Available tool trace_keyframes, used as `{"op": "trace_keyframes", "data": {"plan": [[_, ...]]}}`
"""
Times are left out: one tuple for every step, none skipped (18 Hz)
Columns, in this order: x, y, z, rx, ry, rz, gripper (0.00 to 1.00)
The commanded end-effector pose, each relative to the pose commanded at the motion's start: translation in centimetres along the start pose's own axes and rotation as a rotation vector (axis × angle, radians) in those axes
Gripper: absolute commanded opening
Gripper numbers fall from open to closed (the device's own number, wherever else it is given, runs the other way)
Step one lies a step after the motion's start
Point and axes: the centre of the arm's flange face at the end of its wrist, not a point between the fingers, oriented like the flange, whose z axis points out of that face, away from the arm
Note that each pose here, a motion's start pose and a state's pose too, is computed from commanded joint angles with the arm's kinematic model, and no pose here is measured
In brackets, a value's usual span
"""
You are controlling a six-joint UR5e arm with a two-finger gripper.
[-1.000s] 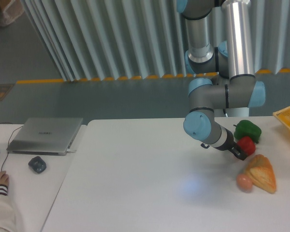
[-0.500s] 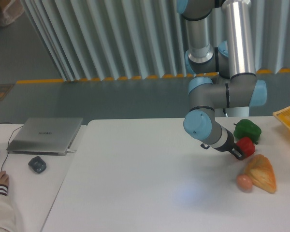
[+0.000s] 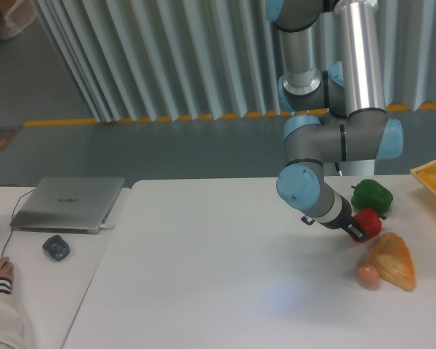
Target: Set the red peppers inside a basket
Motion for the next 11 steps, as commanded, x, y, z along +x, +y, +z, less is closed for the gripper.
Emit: {"op": "trace_keyframes", "data": {"plan": [[-0.1, 0.2, -0.7, 0.005, 0.012, 0.001, 0.44], [-0.3, 0.4, -1.4, 0.019, 0.015, 0.001, 0.44], [-0.5, 0.8, -2.4, 0.041, 0.008, -0.006, 0.44], [-1.0, 1.4, -3.4, 0.075, 0.01, -0.022, 0.44], [-1.3, 1.9, -4.3, 0.106, 0.012, -0.034, 0.44], [-1.7, 2.5, -5.1, 0.141, 0.017, -0.041, 0.44], [-2.5, 3.9, -6.3, 0.202, 0.023, -0.029, 0.44], [-3.0, 5.1, -7.0, 0.239, 0.025, -0.014, 0.44], [-3.6, 6.3, -7.5, 0.271, 0.028, -0.003, 0.44], [-4.0, 7.1, -7.6, 0.288, 0.03, 0.011, 0.44], [-4.3, 7.9, -7.7, 0.296, 0.026, 0.023, 0.44]]}}
